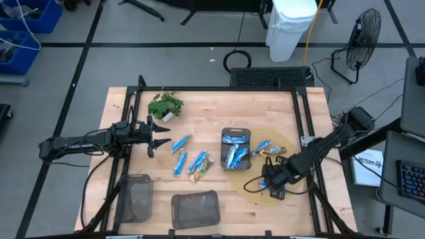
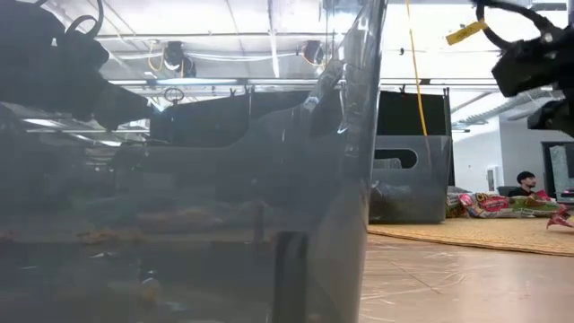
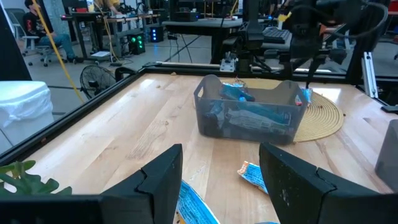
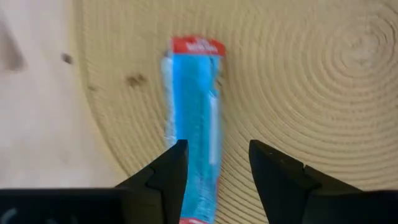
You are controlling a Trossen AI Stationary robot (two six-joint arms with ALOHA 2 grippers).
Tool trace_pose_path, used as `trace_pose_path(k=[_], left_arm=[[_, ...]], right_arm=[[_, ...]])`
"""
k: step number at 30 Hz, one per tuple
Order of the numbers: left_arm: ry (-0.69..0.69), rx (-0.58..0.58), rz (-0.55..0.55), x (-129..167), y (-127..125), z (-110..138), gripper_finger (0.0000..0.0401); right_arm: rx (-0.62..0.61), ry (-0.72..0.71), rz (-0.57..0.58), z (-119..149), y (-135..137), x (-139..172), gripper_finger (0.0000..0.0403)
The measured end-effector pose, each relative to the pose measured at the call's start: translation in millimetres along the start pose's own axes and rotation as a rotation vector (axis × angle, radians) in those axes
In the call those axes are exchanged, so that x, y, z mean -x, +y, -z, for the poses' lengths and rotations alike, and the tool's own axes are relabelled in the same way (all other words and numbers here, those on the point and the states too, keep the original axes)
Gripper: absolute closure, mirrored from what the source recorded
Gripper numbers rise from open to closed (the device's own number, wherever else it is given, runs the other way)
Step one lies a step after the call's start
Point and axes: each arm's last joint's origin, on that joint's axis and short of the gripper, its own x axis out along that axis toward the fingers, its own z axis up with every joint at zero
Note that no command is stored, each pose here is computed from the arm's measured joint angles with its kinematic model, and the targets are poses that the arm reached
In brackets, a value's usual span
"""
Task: Pick and place Granola Bars by type
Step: Put the bottom red granola bar into the bottom right black bin
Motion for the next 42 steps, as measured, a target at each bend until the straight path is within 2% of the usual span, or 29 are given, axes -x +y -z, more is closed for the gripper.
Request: trace_pose_path(k=[9, 18, 27, 31, 37, 42], left_arm=[[0.000, 0.000, 0.000, 0.0, 0.0, 0.0, 0.0185], [0.000, 0.000, 0.000, 0.0, 0.0, 0.0, 0.0185], [0.000, 0.000, 0.000, 0.0, 0.0, 0.0, 0.0185], [0.000, 0.000, 0.000, 0.0, 0.0, -0.1, 0.0185], [0.000, 0.000, 0.000, 0.0, 0.0, -0.1, 0.0185], [0.000, 0.000, 0.000, 0.0, 0.0, -0.1, 0.0185]], right_arm=[[-0.007, -0.085, -0.106, -3.0, 5.9, -4.5, 0.0237], [-0.048, -0.055, -0.075, 6.3, -7.0, -21.6, 0.0236], [-0.062, -0.067, -0.108, 11.4, -13.8, -34.4, 0.0240], [-0.052, -0.075, -0.117, 14.0, -17.6, -40.0, 0.0276], [0.045, -0.099, -0.145, 14.8, -18.8, -44.7, 0.0383], [0.116, -0.185, -0.159, 11.0, -15.7, -41.9, 0.0395]])
